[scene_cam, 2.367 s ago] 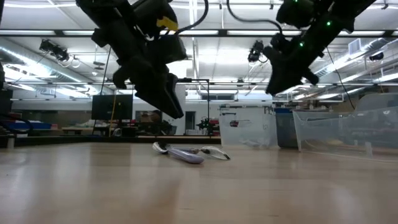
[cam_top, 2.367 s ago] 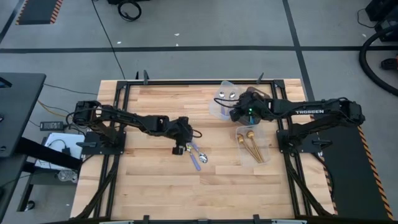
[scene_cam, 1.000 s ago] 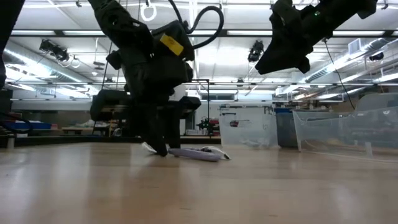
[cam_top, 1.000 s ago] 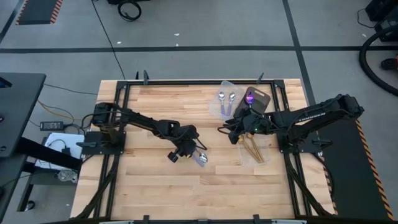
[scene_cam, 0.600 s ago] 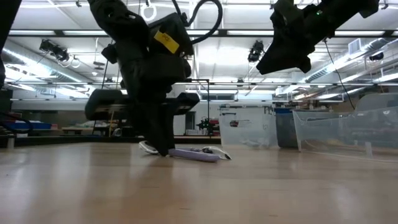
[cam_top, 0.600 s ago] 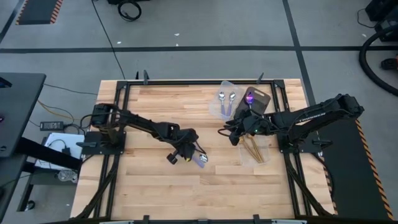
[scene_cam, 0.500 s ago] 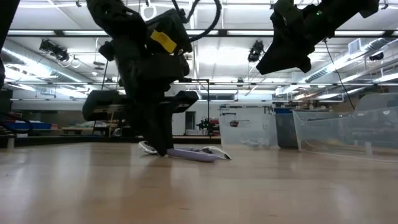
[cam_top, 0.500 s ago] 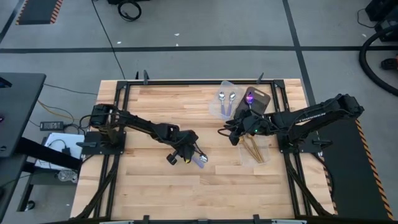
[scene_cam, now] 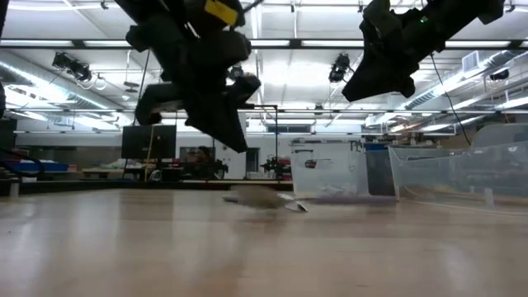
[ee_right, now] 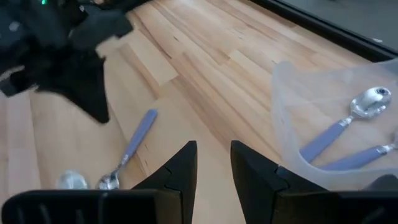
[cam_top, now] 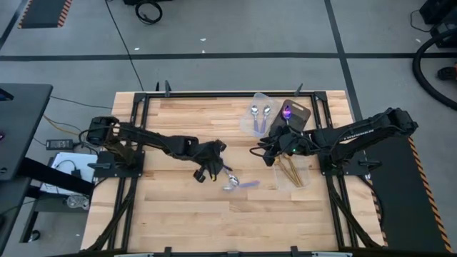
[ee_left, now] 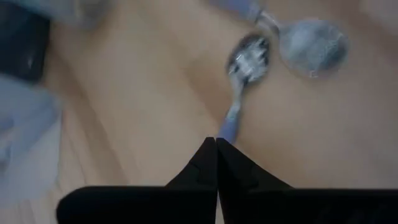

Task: Sort silverware by color (type)
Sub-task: Put the purple spoon into the top transparent bin

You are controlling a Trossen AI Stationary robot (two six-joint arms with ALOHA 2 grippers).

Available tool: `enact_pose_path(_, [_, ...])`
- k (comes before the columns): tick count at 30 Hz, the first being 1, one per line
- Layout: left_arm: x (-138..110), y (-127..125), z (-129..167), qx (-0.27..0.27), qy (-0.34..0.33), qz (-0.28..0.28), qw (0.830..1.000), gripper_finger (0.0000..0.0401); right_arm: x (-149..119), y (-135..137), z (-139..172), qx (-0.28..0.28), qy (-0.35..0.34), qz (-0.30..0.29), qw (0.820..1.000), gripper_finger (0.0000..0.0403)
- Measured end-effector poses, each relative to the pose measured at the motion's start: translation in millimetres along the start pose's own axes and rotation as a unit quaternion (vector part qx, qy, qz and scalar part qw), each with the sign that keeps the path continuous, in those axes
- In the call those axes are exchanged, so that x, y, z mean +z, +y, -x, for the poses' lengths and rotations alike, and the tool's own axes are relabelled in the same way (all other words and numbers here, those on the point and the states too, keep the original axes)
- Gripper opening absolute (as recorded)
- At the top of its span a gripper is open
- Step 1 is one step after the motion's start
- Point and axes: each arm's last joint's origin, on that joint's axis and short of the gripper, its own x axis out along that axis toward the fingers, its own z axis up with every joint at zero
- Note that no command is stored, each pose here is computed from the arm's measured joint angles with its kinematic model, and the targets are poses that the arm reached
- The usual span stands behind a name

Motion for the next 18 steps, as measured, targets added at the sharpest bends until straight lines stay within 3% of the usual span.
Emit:
enact_pose_path(8, [7, 2, -4, -0.019, -0.052, 0.178, 0.982, 0.0034, -7, -3, -1, -0.009, 0.026, -0.009, 1.000, 0.0107])
enact_pose_path(18, [50, -39, -28, 0.001, -0.089, 0.247, 0.965, 0.0117, -12, -9, -2, -0.039, 0.032, -0.013, 0.999, 0.0107])
